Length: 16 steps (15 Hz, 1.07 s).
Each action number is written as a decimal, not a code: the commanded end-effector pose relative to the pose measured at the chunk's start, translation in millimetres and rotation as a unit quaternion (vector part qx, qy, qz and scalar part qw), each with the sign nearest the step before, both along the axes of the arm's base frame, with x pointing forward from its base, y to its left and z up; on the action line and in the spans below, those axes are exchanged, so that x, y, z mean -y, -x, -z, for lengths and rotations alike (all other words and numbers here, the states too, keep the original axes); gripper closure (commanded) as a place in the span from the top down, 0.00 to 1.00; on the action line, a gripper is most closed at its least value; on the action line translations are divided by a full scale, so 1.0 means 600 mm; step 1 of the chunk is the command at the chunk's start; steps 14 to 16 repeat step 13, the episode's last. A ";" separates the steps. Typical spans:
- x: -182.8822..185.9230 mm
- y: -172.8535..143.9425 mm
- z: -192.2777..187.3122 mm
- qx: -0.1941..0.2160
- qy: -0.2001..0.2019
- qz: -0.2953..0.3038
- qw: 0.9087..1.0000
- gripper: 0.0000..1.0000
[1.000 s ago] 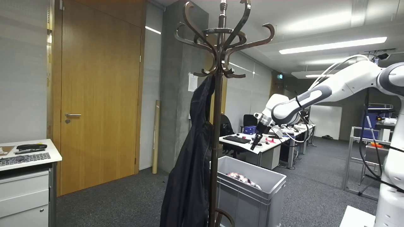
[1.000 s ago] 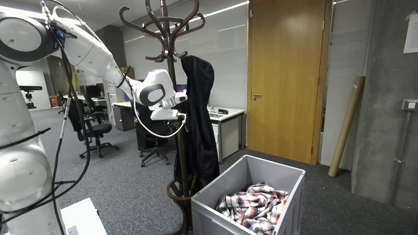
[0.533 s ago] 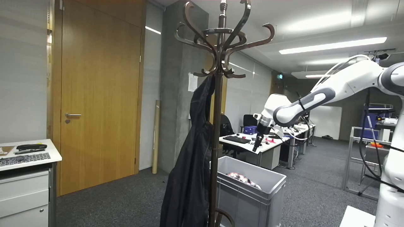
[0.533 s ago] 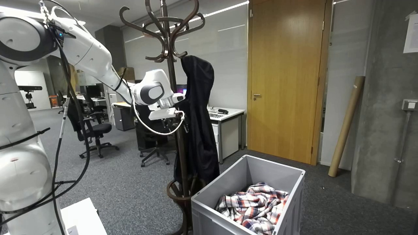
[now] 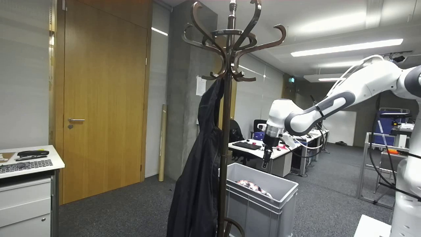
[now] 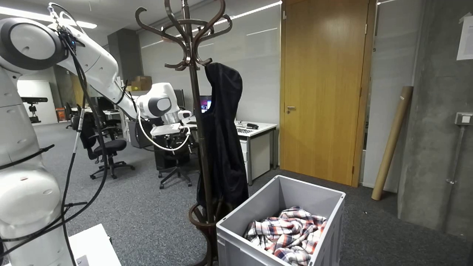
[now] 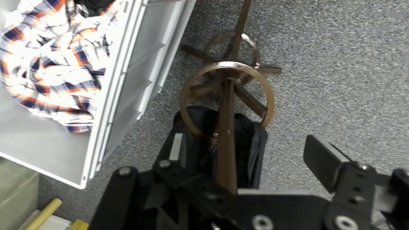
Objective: Put the hanging parts of the object in the basin
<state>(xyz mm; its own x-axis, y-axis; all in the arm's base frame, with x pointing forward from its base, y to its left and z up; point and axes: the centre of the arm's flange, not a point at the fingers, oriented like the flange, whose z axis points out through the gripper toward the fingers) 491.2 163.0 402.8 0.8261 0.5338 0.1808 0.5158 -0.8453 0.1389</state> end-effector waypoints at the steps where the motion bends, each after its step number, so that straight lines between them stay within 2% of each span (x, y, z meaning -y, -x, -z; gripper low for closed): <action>1: -0.092 0.022 0.008 -0.024 -0.030 -0.012 0.999 1.00; 4: -0.172 0.048 0.035 -0.031 -0.037 -0.007 0.999 1.00; 5: -0.135 0.051 0.030 -0.027 -0.028 -0.016 0.999 1.00; 8: -0.168 0.065 0.045 -0.036 -0.030 -0.017 0.999 1.00; 16: -0.164 0.060 0.043 -0.034 -0.031 -0.014 0.999 1.00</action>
